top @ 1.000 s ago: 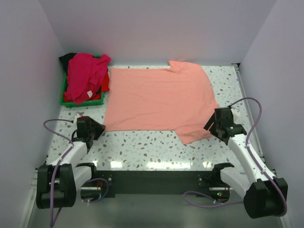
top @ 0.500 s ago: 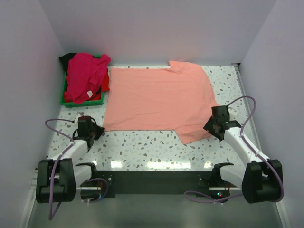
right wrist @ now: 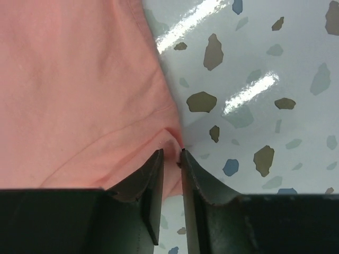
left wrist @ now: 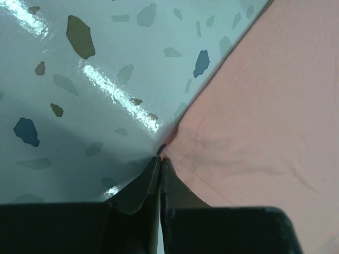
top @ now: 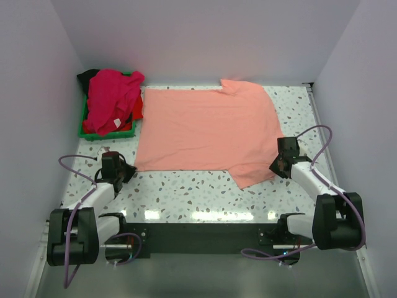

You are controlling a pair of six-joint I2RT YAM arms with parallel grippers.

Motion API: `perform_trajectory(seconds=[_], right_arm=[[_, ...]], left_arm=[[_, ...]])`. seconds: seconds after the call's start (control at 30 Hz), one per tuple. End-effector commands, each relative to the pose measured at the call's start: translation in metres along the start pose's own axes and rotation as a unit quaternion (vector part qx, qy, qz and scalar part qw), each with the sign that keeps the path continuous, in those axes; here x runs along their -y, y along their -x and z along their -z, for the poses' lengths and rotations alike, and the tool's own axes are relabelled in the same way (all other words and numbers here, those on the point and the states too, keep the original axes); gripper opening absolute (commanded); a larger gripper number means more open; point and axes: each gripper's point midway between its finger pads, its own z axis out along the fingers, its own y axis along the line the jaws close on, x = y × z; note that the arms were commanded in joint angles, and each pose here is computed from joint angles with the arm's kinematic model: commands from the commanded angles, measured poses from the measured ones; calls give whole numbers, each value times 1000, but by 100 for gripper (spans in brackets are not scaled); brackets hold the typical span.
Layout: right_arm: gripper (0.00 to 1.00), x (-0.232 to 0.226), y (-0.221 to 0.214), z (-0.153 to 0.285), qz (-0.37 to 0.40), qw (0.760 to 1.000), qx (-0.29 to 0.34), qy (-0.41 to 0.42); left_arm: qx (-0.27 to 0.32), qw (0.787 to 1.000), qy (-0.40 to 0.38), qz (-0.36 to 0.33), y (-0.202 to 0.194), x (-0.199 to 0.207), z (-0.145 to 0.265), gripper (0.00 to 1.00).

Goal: Fold and stack the t-shirts
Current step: Fold the tshirt

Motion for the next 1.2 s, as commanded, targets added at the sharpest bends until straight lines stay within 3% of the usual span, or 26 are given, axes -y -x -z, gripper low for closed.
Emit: perform_trajectory(seconds=[0.0,0.17,0.9,1.17], right_arm=[[22,-10,12,-2,-6,999,22,25],[0,-17,19,16,-8,998,28,52],[0,-11,6,151,-50,970,66,226],[0,-11,24,212,-53,952,110,281]], left_arm=[[20,1000,-16,-15,14,14,3,0],[23,999,-14,-17,15,13,6,0],[42,999,23,-24,9,-18,37,0],[50,999,-2,-12,15,-2,46,0]])
